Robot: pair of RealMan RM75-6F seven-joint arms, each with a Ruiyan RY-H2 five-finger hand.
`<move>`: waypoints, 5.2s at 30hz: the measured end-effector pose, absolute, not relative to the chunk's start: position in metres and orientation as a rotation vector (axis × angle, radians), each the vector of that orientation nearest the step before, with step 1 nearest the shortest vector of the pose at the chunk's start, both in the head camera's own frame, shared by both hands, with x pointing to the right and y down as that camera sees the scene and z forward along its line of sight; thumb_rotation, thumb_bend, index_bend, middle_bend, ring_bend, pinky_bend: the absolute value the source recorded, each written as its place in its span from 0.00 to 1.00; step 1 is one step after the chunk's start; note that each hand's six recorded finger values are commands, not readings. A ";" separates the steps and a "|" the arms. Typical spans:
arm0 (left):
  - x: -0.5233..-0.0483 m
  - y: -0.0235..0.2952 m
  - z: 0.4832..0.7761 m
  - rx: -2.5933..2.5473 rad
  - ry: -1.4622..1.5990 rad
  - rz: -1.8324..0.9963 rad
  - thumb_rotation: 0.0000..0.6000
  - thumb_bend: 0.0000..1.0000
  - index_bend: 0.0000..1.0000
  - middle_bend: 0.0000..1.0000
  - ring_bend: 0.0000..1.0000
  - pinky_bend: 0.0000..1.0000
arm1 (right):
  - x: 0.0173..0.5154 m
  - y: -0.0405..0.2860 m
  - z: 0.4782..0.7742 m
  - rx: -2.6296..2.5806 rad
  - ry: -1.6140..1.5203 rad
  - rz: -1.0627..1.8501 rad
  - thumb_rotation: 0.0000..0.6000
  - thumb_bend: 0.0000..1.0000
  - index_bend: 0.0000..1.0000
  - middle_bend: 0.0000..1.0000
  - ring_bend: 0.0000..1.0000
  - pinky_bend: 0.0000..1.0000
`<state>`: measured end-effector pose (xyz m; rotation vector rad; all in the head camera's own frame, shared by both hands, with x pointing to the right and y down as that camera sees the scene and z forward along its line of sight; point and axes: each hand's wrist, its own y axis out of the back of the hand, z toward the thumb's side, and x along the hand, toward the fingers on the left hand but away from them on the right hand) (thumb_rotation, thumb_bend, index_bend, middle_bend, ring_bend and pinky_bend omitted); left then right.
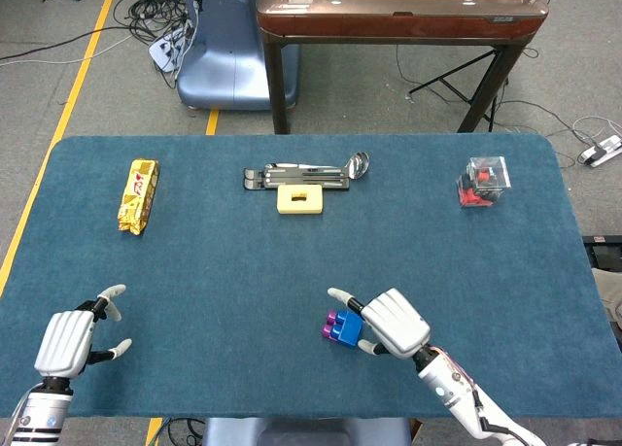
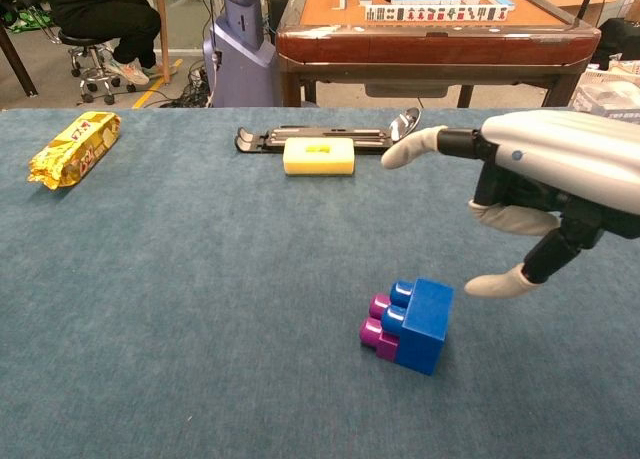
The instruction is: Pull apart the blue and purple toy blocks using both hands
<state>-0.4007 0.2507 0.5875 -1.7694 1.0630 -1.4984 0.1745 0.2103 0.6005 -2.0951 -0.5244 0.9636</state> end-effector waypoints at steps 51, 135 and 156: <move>-0.397 0.256 0.593 -1.791 1.055 -1.505 1.00 0.02 0.26 0.49 0.46 0.74 | 0.127 0.226 0.663 -2.068 -0.239 1.043 1.00 0.00 0.16 0.99 0.97 0.98; -0.390 0.263 0.597 -1.812 1.042 -1.511 1.00 0.02 0.26 0.49 0.46 0.74 | 0.161 0.192 0.686 -2.110 -0.133 1.335 1.00 0.08 0.27 1.00 0.97 0.98; -0.388 0.262 0.598 -1.817 1.041 -1.507 1.00 0.02 0.26 0.49 0.46 0.74 | 0.163 0.190 0.686 -2.099 -0.128 1.347 1.00 0.32 0.42 1.00 0.98 0.98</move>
